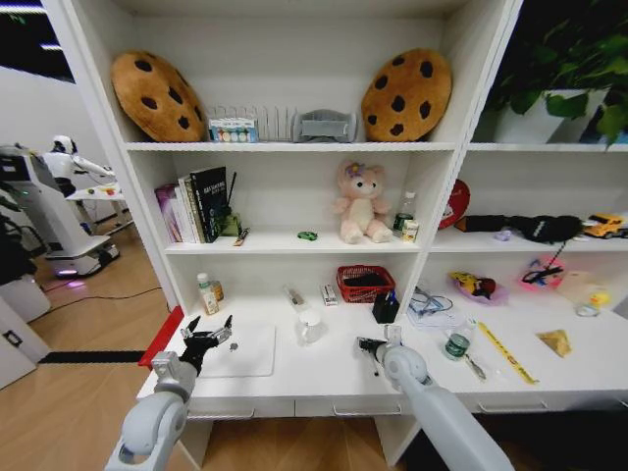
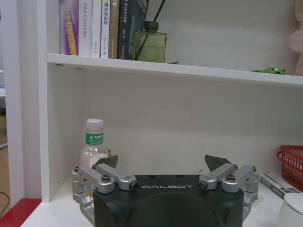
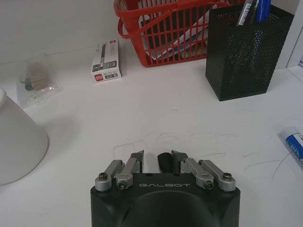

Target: Organize the objects on the table.

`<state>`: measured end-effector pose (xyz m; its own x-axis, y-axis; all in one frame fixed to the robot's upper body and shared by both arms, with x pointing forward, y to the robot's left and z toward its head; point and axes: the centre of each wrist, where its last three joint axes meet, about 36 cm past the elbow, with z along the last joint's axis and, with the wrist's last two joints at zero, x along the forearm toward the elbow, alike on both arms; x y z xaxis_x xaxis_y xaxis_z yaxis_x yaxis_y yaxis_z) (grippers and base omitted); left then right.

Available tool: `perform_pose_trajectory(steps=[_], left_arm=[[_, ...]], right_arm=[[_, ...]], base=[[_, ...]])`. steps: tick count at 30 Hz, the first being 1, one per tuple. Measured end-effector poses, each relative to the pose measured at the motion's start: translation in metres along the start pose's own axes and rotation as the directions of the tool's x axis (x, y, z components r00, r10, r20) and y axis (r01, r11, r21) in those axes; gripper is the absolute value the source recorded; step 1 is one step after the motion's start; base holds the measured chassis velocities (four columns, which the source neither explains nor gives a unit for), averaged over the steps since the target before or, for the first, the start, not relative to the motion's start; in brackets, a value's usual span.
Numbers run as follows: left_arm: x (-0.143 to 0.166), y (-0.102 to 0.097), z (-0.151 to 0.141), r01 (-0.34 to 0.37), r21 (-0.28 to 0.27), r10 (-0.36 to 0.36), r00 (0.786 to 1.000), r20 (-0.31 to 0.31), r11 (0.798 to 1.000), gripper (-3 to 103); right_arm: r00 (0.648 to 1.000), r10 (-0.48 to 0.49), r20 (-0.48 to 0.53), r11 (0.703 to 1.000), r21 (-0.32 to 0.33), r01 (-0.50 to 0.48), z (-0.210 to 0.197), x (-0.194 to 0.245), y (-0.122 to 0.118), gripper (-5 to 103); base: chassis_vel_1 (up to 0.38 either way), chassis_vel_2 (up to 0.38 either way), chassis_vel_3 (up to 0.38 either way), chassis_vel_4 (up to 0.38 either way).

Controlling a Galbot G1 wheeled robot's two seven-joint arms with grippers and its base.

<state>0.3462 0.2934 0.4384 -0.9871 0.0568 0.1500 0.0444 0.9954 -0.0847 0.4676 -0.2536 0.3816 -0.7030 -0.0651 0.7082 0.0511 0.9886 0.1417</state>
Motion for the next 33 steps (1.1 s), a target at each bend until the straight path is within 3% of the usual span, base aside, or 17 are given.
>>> perform_pose_trajectory(steps=[14, 18, 26, 28, 31, 32, 33], left_arm=[[0.000, 0.000, 0.000, 0.000, 0.000, 0.000, 1.000, 0.000, 1.000, 100], [0.000, 0.000, 0.000, 0.000, 0.000, 0.000, 1.000, 0.000, 1.000, 100], [0.000, 0.000, 0.000, 0.000, 0.000, 0.000, 1.000, 0.000, 1.000, 100], [0.000, 0.000, 0.000, 0.000, 0.000, 0.000, 1.000, 0.000, 1.000, 100], [0.000, 0.000, 0.000, 0.000, 0.000, 0.000, 1.000, 0.000, 1.000, 100], [0.000, 0.000, 0.000, 0.000, 0.000, 0.000, 1.000, 0.000, 1.000, 100], [0.000, 0.000, 0.000, 0.000, 0.000, 0.000, 1.000, 0.000, 1.000, 100]], right_arm=[[0.999, -0.030, -0.011, 0.999, 0.014, 0.030, 0.009, 0.007, 0.013, 33], [0.999, -0.034, -0.017, 0.999, 0.024, 0.035, 0.009, 0.011, 0.011, 42], [0.999, -0.038, -0.032, 0.999, 0.033, 0.039, 0.012, 0.017, 0.008, 49], [0.999, -0.037, -0.035, 0.999, 0.033, 0.038, 0.013, 0.017, 0.008, 44], [0.999, -0.036, -0.037, 0.999, 0.033, 0.037, 0.014, 0.017, 0.007, 44], [0.999, -0.036, -0.038, 0.999, 0.033, 0.037, 0.014, 0.016, 0.007, 33], [0.999, -0.035, -0.039, 0.999, 0.032, 0.037, 0.015, 0.016, 0.007, 33]], base=[[0.000, 0.000, 0.000, 0.000], [0.000, 0.000, 0.000, 0.000], [0.000, 0.000, 0.000, 0.000], [0.000, 0.000, 0.000, 0.000], [0.000, 0.000, 0.000, 0.000], [0.000, 0.000, 0.000, 0.000], [0.000, 0.000, 0.000, 0.000]])
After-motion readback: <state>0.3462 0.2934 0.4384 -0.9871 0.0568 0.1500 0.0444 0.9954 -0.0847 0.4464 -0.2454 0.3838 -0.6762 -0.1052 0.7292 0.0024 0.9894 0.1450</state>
